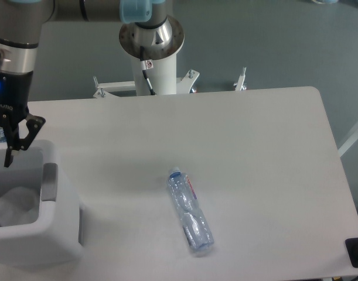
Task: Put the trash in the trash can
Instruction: 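Move the open gripper over the clear plastic bottle and lower it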
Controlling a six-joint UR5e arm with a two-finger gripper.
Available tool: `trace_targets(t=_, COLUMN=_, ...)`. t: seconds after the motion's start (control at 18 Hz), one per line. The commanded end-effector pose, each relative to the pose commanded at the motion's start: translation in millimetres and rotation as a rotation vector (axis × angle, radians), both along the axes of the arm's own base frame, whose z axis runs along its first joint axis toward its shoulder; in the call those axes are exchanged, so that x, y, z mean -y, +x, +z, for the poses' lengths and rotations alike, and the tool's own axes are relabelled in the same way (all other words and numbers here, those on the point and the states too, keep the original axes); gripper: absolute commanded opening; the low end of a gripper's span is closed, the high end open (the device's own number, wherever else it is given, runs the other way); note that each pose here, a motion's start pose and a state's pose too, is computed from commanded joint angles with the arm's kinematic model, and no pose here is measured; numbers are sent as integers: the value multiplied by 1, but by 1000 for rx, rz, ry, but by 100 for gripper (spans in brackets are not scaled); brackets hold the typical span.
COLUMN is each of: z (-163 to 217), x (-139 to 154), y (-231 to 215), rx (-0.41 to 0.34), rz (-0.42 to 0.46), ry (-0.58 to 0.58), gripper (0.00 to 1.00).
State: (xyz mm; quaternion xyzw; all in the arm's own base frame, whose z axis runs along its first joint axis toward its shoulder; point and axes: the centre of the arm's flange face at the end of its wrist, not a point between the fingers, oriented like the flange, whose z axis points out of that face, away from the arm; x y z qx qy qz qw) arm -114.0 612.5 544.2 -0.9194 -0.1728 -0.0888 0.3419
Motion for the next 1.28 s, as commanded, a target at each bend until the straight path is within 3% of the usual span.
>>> trace_targets(t=0.39, z=1, x=47, y=-162, rx=-7, rz=265, ry=39, gripper=100)
trace_targets(t=0.56, z=-22, x=66, y=-225, rx=7, rz=356, ry=7, gripper=100)
trace_targets(t=0.78, z=-36, x=86, y=-271, rx=12, rz=431, ry=-18, gripper=100)
trace_targets(t=1.0, z=-55, x=88, y=-295, rx=-8, rz=411, ry=-47, gripper=100)
trace_targets(t=1.17, z=-74, x=94, y=-304, rx=-130, rz=369, ry=-150, gripper=100)
trace_targets(t=1.28, z=-86, x=94, y=-310, rx=-163, rz=367, ry=-200, gripper=100)
